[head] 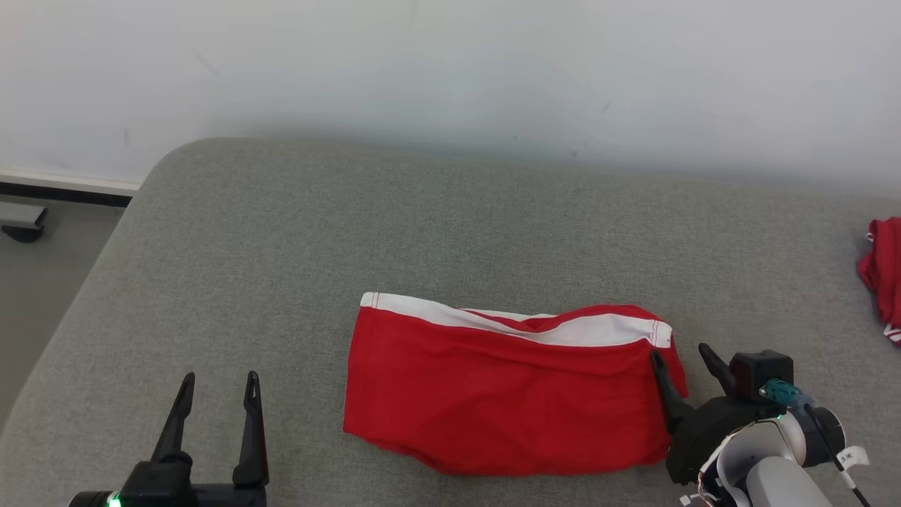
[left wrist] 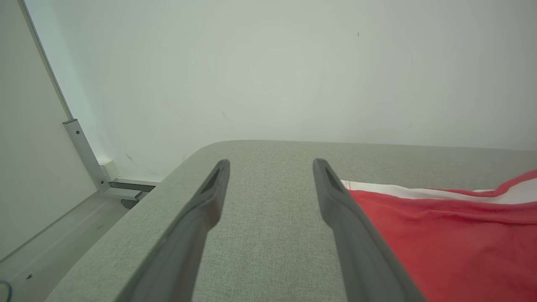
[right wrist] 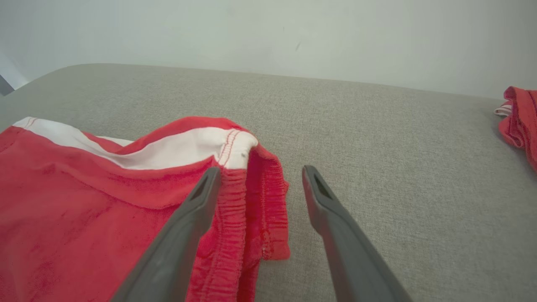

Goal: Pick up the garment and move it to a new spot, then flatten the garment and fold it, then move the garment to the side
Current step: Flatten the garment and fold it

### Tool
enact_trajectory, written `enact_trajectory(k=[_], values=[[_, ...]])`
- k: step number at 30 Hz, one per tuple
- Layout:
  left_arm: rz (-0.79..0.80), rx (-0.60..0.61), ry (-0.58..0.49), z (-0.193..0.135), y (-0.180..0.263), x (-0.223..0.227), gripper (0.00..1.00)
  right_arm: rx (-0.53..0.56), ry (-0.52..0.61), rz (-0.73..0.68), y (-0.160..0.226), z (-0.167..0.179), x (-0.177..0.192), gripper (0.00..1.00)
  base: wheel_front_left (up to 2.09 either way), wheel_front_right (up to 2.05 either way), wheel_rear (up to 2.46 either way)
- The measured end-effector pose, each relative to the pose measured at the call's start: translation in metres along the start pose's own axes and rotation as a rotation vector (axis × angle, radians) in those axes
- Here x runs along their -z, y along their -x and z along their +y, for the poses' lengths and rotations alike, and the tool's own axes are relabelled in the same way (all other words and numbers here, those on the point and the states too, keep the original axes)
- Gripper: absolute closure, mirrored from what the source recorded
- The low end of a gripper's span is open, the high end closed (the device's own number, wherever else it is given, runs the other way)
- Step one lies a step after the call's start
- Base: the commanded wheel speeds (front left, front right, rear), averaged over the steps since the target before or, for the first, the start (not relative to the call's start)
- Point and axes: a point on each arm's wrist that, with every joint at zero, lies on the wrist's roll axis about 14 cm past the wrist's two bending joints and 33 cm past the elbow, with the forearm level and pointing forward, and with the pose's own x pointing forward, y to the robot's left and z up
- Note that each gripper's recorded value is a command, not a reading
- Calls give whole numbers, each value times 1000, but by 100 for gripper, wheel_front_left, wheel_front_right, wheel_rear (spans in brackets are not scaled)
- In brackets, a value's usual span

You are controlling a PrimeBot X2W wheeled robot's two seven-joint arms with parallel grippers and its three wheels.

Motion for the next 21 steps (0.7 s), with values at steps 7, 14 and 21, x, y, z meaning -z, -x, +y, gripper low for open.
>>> enact_trajectory(k=[7, 14, 21], values=[[13, -14, 4, 3, -4, 4, 0, -4, -3, 144, -16, 0, 37, 0, 0, 0, 0], [11, -17, 15, 3, -6, 4, 0, -2, -39, 230, -17, 3, 62, 0, 0, 0, 0], [10, -19, 21, 3, -7, 4, 0, -11, -98, 231, -19, 14, 63, 100, 0, 0, 0]])
